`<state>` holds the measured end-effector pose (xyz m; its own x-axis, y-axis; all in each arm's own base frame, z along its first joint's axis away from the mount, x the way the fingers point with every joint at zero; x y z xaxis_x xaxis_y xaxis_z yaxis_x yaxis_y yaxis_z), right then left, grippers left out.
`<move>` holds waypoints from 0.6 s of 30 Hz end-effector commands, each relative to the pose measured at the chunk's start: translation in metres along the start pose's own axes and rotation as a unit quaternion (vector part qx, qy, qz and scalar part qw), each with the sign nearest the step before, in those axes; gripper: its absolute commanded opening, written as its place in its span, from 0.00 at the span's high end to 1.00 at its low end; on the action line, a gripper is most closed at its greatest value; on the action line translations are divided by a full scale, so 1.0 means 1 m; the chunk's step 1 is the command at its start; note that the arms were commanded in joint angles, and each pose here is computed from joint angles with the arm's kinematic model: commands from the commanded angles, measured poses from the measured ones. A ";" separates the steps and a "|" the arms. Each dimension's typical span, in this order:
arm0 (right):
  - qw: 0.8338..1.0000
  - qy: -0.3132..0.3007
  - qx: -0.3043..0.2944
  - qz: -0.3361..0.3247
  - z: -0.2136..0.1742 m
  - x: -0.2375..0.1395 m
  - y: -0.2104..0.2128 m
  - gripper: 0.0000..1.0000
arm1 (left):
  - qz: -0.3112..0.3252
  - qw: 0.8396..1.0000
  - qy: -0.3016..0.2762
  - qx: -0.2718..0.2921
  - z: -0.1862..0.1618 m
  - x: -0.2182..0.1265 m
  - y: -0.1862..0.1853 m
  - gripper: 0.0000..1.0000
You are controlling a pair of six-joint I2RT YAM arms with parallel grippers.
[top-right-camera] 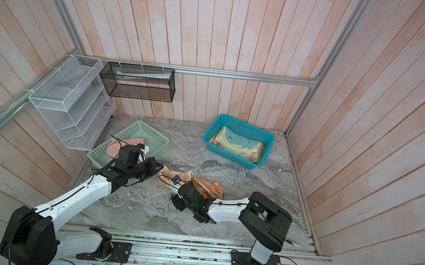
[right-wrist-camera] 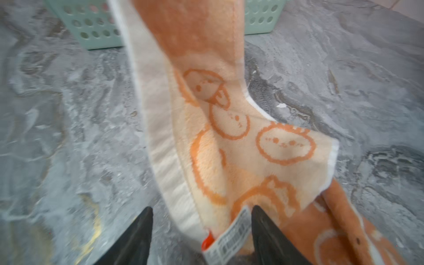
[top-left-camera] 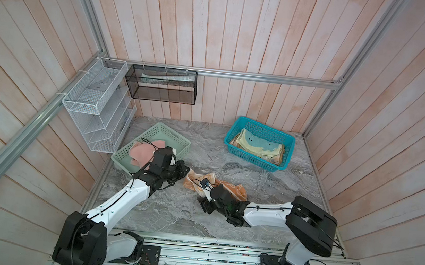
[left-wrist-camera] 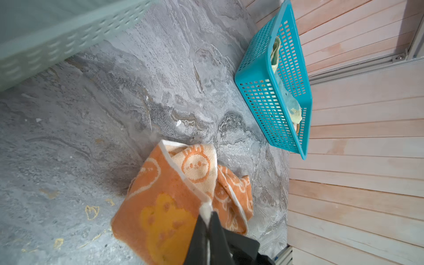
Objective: Fold and stack the towels
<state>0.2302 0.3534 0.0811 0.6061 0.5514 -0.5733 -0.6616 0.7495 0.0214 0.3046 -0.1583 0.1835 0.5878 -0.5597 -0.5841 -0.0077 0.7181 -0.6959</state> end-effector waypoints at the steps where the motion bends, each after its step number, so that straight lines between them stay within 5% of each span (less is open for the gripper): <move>1: 0.992 -0.034 0.029 -0.116 0.011 0.004 -0.030 0.34 | -0.028 0.999 -0.017 -0.011 0.008 -0.013 -0.015 1.00; 3: 0.990 -0.044 0.029 -0.131 0.013 -0.002 -0.035 0.44 | -0.025 0.999 -0.020 -0.006 0.009 -0.017 -0.017 1.00; 7: 0.989 -0.088 0.020 -0.117 0.033 -0.030 -0.037 0.87 | -0.028 0.999 -0.033 0.006 0.013 -0.027 -0.023 1.00; 9: 0.987 -0.106 0.009 -0.117 0.045 -0.043 -0.039 0.99 | -0.036 0.998 -0.046 0.017 0.018 -0.034 -0.030 1.00; 15: 0.977 -0.175 -0.035 -0.120 0.113 -0.112 -0.046 1.00 | -0.058 0.988 -0.105 0.102 0.047 -0.076 -0.072 1.00; 18: 0.968 -0.215 -0.071 -0.108 0.159 -0.164 -0.046 1.00 | -0.085 0.970 -0.157 0.165 0.064 -0.116 -0.109 1.00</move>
<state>0.2372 0.2996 0.2522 0.8330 0.5082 -0.2189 -0.5374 0.8372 -0.1017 0.2964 -0.1553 0.3013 0.7055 -0.5924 -0.3890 0.2234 0.7068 -0.6713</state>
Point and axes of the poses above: each gripper's point midway between its finger pads, its own x axis out along the fingers, its own y axis along the line the jaws close on, z = x × y, the point moved 3 cm from there along -x, back along the fingers, and after that the axes turned 5 degrees about x, right-handed, at the moved point
